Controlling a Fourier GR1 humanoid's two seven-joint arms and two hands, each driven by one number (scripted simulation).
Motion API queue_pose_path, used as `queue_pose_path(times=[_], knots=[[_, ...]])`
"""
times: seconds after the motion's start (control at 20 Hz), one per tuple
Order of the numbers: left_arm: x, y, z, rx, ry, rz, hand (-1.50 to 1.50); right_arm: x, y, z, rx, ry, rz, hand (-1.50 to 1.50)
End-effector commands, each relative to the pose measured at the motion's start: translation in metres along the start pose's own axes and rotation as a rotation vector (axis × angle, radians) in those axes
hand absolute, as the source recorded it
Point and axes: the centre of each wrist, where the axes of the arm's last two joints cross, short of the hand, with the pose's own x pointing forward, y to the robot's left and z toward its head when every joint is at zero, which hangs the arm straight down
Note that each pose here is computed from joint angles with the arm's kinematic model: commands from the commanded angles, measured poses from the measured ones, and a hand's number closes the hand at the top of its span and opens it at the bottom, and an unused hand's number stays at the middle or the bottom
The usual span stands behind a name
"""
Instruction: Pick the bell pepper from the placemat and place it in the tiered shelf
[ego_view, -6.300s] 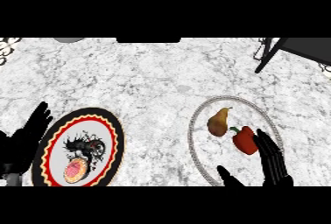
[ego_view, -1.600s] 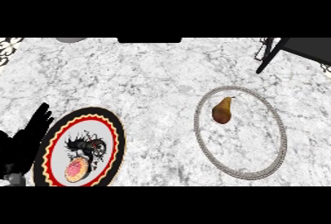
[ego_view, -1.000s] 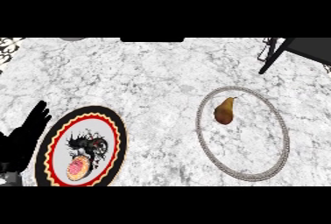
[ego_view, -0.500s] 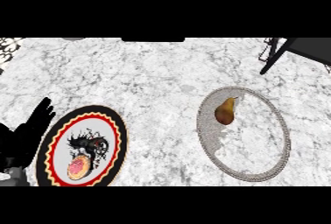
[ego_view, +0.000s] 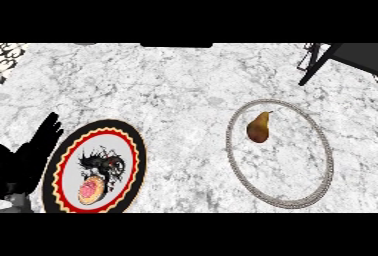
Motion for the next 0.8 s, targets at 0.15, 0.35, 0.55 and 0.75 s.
queue_pose_path(times=[0.15,0.35,0.55,0.75], knots=[[0.002,-0.006,-0.001,-0.014,0.017,-0.012,0.0,-0.031,0.036,-0.032,-0.016,0.038,-0.011,1.5],[-0.009,-0.011,-0.003,-0.02,0.003,-0.003,0.0,-0.035,0.037,-0.046,-0.014,0.066,-0.096,1.5],[0.001,-0.003,-0.009,-0.008,0.001,-0.012,0.0,-0.044,0.046,-0.054,0.032,0.096,-0.025,1.5],[-0.004,-0.014,-0.004,-0.002,-0.019,-0.012,0.0,-0.075,0.069,-0.052,-0.037,0.207,-0.069,-1.5]])
